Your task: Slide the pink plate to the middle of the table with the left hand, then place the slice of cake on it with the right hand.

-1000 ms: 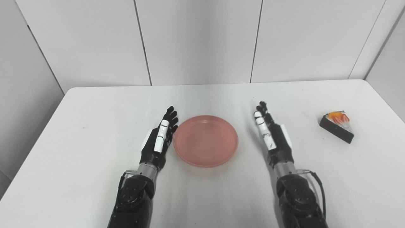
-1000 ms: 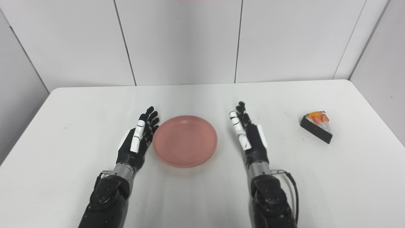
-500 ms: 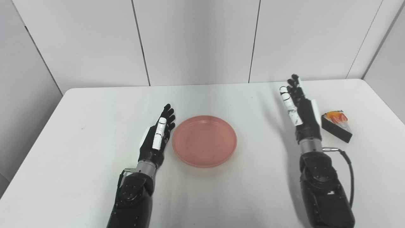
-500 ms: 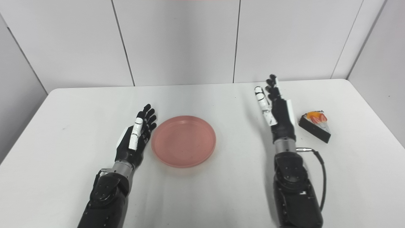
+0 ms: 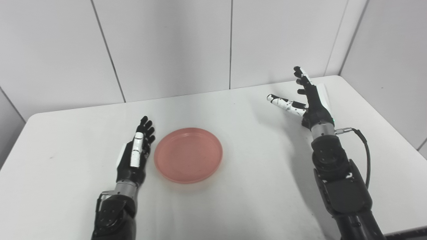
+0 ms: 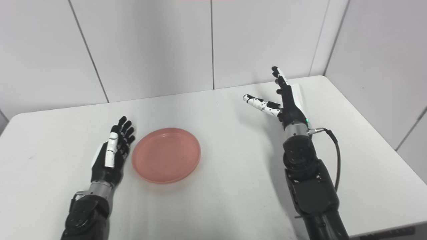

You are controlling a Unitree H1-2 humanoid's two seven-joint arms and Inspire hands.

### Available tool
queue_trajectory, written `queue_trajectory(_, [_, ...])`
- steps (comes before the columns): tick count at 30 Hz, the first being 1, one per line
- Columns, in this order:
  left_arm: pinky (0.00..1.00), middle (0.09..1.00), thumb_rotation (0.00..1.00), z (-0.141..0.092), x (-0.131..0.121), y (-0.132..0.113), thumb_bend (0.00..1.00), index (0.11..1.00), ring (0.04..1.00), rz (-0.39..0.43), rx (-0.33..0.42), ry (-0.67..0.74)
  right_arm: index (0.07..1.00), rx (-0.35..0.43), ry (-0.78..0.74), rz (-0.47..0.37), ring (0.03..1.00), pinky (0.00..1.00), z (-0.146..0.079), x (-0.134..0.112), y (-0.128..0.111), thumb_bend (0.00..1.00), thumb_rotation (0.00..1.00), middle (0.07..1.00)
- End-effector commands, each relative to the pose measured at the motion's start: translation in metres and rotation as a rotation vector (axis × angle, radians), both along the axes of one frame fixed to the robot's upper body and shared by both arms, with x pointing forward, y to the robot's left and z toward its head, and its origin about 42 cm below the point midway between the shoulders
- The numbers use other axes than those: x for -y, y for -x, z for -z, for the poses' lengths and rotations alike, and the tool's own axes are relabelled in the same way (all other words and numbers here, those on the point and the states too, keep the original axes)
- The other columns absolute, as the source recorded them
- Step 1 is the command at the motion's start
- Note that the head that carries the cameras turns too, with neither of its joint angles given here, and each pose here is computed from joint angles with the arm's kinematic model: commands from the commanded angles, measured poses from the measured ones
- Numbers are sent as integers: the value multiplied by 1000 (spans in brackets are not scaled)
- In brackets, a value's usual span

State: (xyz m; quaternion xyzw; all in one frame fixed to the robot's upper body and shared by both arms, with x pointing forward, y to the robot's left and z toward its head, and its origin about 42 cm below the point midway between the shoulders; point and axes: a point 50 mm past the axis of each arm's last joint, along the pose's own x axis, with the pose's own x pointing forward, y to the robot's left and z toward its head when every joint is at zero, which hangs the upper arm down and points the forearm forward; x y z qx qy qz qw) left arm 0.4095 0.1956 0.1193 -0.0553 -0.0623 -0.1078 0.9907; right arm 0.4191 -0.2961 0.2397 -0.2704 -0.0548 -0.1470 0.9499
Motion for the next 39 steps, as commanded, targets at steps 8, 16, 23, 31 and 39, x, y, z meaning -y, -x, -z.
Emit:
queue_trajectory(8, [1000, 1000, 1000, 20, -22, 4, 628, 1000, 1000, 2, -14, 14, 900, 9, 197, 152, 881, 761, -40, 15, -11, 667, 228, 929])
queue_trajectory(16, [1000, 1000, 1000, 22, -25, 1, 652, 1000, 1000, 8, -17, 41, 912, -17, 254, 229, 862, 736, -38, 31, -15, 678, 192, 930])
queue_trajectory(23, [1000, 998, 1000, 21, -29, 1, 621, 993, 1000, 3, -11, 40, 911, -35, 271, 265, 878, 748, -37, 43, -15, 698, 186, 932])
queue_trajectory(31, [1000, 993, 1000, 17, -26, 4, 614, 981, 1000, 8, -16, 29, 907, -70, 324, 303, 889, 776, -35, 53, -13, 716, 209, 925])
queue_trajectory(39, [1000, 1000, 1000, 12, -23, 5, 640, 1000, 1000, 33, -22, 34, 879, -149, 312, 291, 875, 766, -22, 61, -17, 719, 213, 904])
